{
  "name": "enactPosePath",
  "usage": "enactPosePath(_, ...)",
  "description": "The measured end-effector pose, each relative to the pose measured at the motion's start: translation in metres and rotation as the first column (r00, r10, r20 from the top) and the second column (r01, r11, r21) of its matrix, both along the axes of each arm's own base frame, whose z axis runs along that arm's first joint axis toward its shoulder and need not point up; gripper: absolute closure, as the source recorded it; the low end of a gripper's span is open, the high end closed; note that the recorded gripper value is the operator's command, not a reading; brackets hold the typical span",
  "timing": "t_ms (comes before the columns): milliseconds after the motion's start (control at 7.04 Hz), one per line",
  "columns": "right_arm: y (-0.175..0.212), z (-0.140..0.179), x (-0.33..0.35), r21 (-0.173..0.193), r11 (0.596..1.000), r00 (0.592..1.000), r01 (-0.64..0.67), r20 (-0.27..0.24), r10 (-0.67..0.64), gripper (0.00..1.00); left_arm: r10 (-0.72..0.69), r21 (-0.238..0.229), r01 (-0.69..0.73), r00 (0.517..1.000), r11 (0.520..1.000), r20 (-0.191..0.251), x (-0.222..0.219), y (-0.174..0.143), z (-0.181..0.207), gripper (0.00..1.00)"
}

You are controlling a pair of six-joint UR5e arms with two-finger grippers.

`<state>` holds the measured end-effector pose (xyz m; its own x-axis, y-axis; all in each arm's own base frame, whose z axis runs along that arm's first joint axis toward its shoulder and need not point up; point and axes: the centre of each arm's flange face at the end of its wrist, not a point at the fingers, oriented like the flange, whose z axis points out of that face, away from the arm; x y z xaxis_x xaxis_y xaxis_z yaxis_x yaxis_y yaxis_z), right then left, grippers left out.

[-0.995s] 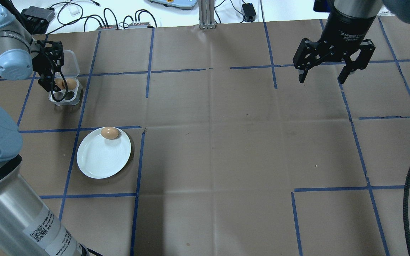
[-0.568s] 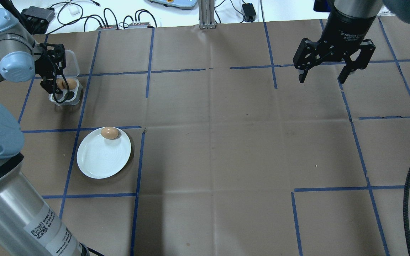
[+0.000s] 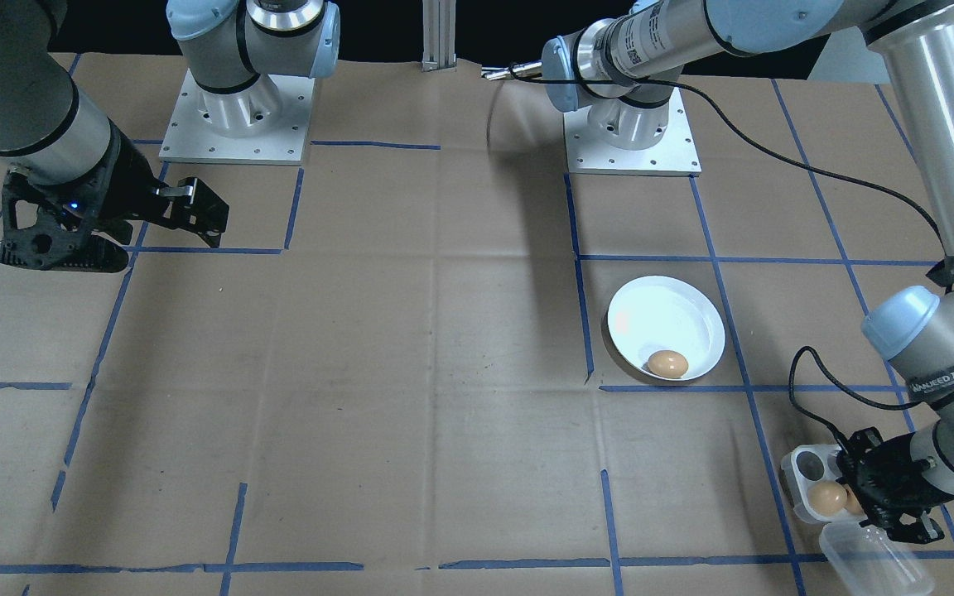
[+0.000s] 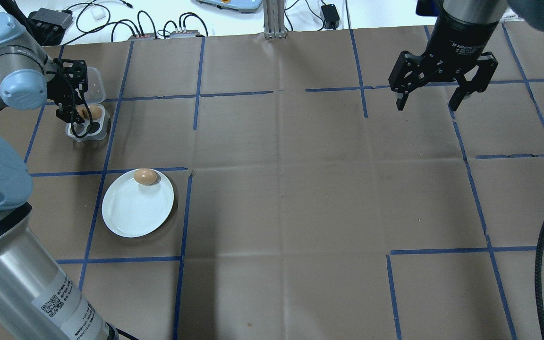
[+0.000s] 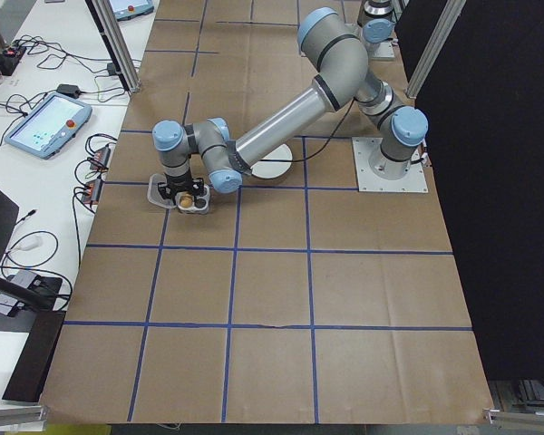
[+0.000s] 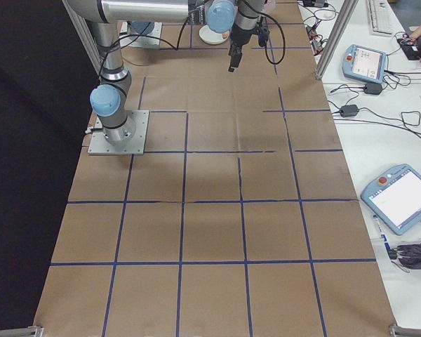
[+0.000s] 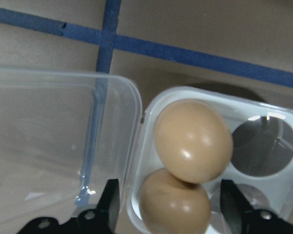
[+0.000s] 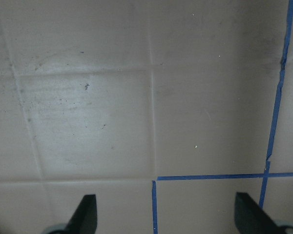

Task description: Place egg on plate

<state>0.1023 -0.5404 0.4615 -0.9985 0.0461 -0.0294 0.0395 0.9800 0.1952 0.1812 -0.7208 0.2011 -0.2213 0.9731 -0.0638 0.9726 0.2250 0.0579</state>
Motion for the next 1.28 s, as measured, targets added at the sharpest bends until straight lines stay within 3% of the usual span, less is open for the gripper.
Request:
enactPosePath(710,0.000,0.001,0.000,-0.001,1.000,1.000,0.000,0.000,0.000,0.00,0.003,-0.025,-0.003,1.000,1.000,0.016,-0.003,0.005,0.032,0.86)
enactPosePath(995,0.000,0.000,0.000,-0.001,1.000,1.000,0.000,0.000,0.000,0.00,0.043,0.010,-0.043,0.999,0.999,-0.003,-0.012,0.021,0.051,0.86)
enactPosePath(1279,0.000,0.001,0.000,-0.001,1.000,1.000,0.000,0.000,0.000,0.00,0.187,0.067,-0.185,0.982,0.980,-0.025,-0.041,0.070,0.064,0.86)
